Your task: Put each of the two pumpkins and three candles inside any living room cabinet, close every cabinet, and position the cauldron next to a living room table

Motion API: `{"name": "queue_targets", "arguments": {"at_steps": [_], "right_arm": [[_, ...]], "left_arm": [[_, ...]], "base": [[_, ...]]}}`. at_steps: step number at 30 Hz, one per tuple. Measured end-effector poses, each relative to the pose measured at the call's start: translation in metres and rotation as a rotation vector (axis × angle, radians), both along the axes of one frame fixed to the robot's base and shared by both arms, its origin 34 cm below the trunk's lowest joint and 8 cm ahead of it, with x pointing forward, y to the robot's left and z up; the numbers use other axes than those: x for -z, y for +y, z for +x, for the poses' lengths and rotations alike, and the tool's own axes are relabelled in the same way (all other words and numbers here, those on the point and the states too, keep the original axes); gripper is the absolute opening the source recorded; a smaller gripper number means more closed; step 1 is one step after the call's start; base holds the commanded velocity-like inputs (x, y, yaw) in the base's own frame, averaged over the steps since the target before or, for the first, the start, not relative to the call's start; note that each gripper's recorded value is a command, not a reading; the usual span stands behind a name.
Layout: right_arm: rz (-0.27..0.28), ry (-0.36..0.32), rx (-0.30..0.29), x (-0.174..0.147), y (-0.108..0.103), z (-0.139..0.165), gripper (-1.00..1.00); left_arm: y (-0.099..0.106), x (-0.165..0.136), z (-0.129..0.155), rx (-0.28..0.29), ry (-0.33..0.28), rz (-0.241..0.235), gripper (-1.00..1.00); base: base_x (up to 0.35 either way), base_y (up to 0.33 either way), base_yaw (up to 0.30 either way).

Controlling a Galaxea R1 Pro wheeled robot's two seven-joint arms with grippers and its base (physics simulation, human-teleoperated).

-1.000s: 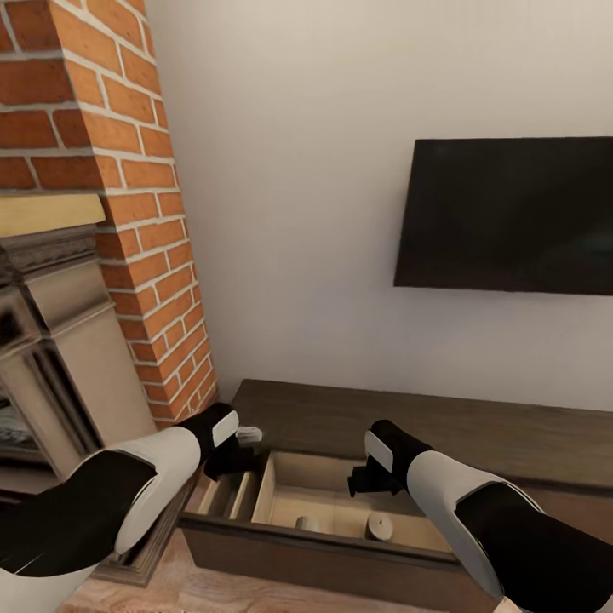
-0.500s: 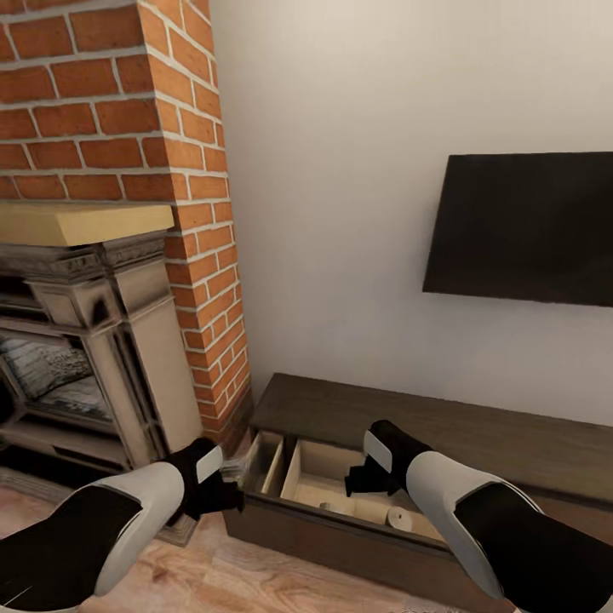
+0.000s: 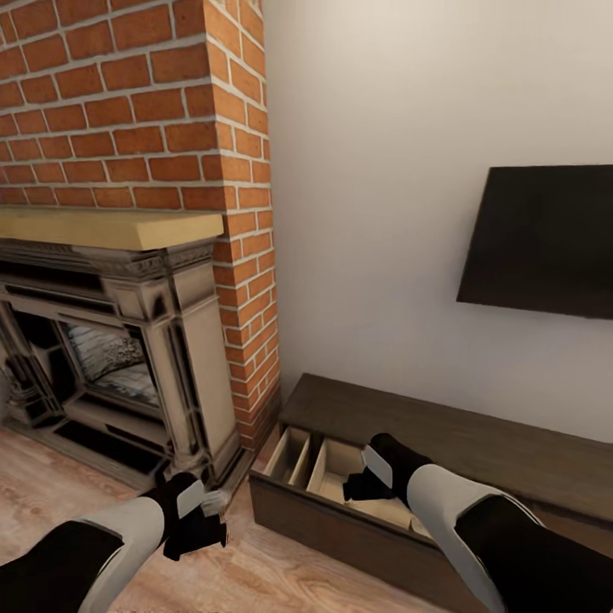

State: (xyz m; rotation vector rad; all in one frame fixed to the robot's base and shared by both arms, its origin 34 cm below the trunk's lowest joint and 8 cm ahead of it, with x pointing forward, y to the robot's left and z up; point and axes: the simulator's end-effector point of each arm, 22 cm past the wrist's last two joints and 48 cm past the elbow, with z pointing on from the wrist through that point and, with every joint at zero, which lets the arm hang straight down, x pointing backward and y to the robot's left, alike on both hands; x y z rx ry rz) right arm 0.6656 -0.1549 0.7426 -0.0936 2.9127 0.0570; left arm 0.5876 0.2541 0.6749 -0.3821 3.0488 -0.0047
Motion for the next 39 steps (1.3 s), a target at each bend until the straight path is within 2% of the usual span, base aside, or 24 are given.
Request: {"name": "queue_targets", "arguments": {"at_steps": [4, 7, 11, 13, 19, 22, 25, 28, 34, 36, 39], "right_arm": [[-0.072, -0.037, -0.067, 0.012, -0.01, -0.009, 1.0], [-0.081, -0.061, -0.084, 0.02, -0.011, -0.018, 1.0], [-0.08, -0.076, -0.087, 0.023, -0.01, -0.025, 1.0], [-0.073, -0.093, -0.085, 0.032, -0.009, -0.034, 1.0], [-0.075, -0.117, -0.097, 0.027, -0.008, -0.038, 1.0], [-0.091, -0.124, -0.116, 0.026, -0.01, -0.037, 1.0], [-0.141, -0.138, -0.172, 0.024, -0.017, -0.034, 1.0], [-0.177, -0.148, -0.217, 0.023, -0.021, -0.033, 1.0], [-0.194, -0.155, -0.235, 0.02, -0.024, -0.032, 1.0], [-0.211, -0.161, -0.251, 0.018, -0.026, -0.03, 1.0], [-0.266, -0.174, -0.306, 0.015, -0.033, -0.027, 1.0]], "left_arm": [[0.007, 0.011, -0.014, -0.02, -0.027, 0.021, 1.0], [0.01, 0.02, -0.028, -0.031, -0.036, 0.033, 1.0], [0.012, 0.029, -0.052, -0.036, -0.015, 0.037, 1.0], [0.022, 0.036, -0.064, -0.058, -0.024, 0.052, 1.0], [0.028, 0.03, -0.063, -0.129, -0.068, 0.04, 1.0], [0.028, 0.029, -0.062, -0.135, -0.073, 0.038, 1.0], [0.03, 0.028, -0.059, -0.144, -0.089, 0.039, 1.0], [0.033, 0.03, -0.054, -0.16, -0.152, 0.059, 1.0], [0.032, 0.029, -0.051, -0.164, -0.177, 0.064, 1.0], [0.032, 0.028, -0.051, -0.164, -0.18, 0.063, 1.0], [0.035, 0.031, -0.054, -0.171, -0.197, 0.074, 1.0]], "base": [[-0.002, 0.0, 0.242], [0.0, 0.0, 0.242], [0.0, 0.0, 0.242], [0.0, 0.0, 0.242], [0.0, 0.0, 0.237], [0.0, 0.0, 0.236], [0.0, 0.0, 0.235], [0.0, 0.0, 0.235], [0.0, 0.0, 0.235], [0.0, 0.0, 0.235], [0.0, 0.0, 0.246]]}}
